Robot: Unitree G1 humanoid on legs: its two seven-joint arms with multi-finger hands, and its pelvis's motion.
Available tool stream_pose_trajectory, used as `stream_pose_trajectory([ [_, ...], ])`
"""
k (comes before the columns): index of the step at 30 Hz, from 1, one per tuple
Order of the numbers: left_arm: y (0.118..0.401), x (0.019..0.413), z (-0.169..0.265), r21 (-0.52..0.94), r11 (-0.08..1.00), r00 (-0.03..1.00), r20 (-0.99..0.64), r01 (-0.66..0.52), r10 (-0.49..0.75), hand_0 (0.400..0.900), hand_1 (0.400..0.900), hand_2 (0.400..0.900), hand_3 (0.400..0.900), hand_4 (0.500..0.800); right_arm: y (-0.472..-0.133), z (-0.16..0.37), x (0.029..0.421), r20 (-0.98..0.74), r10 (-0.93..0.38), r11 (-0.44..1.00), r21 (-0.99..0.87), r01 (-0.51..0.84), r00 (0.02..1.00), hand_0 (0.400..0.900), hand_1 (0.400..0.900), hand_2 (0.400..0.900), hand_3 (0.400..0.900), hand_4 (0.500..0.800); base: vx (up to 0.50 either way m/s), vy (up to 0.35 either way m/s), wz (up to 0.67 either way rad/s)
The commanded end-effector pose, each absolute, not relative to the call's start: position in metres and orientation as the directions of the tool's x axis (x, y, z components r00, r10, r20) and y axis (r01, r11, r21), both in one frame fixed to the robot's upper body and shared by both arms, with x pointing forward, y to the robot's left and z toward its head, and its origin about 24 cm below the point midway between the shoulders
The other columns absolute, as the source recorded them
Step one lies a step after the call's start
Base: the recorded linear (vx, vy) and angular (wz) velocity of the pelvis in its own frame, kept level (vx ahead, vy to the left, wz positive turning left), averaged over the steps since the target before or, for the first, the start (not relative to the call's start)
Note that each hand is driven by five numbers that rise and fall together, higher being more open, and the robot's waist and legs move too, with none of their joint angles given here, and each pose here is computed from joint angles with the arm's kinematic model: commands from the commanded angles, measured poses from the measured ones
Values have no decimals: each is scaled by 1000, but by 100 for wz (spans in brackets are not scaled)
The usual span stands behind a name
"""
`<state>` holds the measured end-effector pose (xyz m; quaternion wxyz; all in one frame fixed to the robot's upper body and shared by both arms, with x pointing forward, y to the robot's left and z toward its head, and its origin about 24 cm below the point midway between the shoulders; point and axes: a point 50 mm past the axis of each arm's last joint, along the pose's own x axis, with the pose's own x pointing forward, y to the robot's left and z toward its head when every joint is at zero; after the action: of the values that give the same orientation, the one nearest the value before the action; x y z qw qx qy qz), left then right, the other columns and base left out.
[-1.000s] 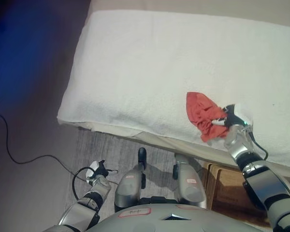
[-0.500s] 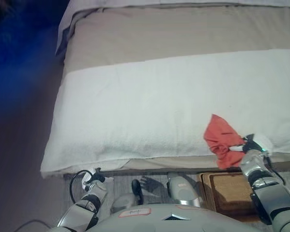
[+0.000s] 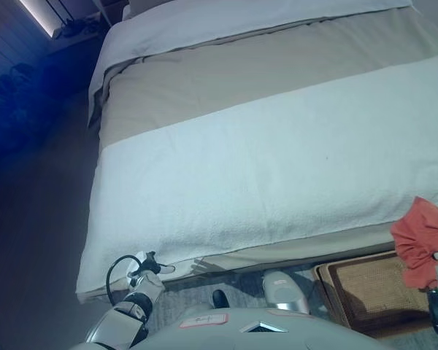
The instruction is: Put the clothes on the bed into the basket.
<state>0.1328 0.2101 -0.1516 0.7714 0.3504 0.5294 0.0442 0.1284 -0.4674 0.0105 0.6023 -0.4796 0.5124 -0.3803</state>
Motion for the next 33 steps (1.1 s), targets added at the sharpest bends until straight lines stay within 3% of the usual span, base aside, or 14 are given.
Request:
stream_pose_trajectory([
  [1, 241, 142, -142, 675, 675, 459, -721, 296, 519, 900, 900, 900, 900, 800, -496, 55, 120, -104, -986, 102, -995, -21, 132, 400, 400, 400, 400, 500, 12, -16, 8],
  [7, 240, 144, -141, 673, 678, 467, -721, 296, 511, 900, 900, 900, 900, 800, -507, 72, 108, -82, -994, 78, -996, -46, 76, 400, 400, 400, 400, 500, 4, -15, 10],
  [8, 239, 143, -141, 670, 682, 465, -723, 294, 510, 900, 900, 900, 900, 800, -508, 76, 109, -71, -995, 67, -996, -52, 71, 612, 612, 612, 612, 627, 4, -10, 7],
  [9, 240, 143, -141, 669, 685, 466, -724, 290, 509, 900, 900, 900, 900, 800, -510, 80, 111, -70, -995, 67, -997, -41, 76, 900, 900, 900, 900, 800, 1, -6, 7],
  [13, 241, 141, -142, 664, 687, 462, -728, 295, 506, 900, 900, 900, 900, 800, -518, 105, 113, -21, -998, 21, -1000, 8, 59, 900, 900, 900, 900, 800, 7, -4, 5],
  [21, 226, 130, -150, 600, 744, 427, -779, 294, 459, 900, 900, 900, 900, 800, -523, 152, 143, 96, -990, -84, -990, 109, 106, 900, 900, 900, 900, 800, -7, -13, 6],
  [26, 226, 122, -153, 580, 755, 398, -798, 305, 452, 900, 900, 900, 900, 800, -517, 155, 160, 99, -983, -80, -989, 121, 157, 900, 900, 900, 900, 800, -1, -3, 1],
  [30, 229, 121, -152, 583, 757, 392, -796, 295, 461, 900, 900, 900, 900, 800, -500, 135, 190, 79, -954, -39, -989, 141, 291, 900, 900, 900, 900, 800, -4, -2, -1],
  [33, 233, 122, -151, 591, 764, 383, -789, 259, 480, 900, 900, 900, 900, 800, -470, 122, 228, 107, -862, 19, -970, 243, 496, 900, 900, 900, 900, 800, -17, -1, -13],
])
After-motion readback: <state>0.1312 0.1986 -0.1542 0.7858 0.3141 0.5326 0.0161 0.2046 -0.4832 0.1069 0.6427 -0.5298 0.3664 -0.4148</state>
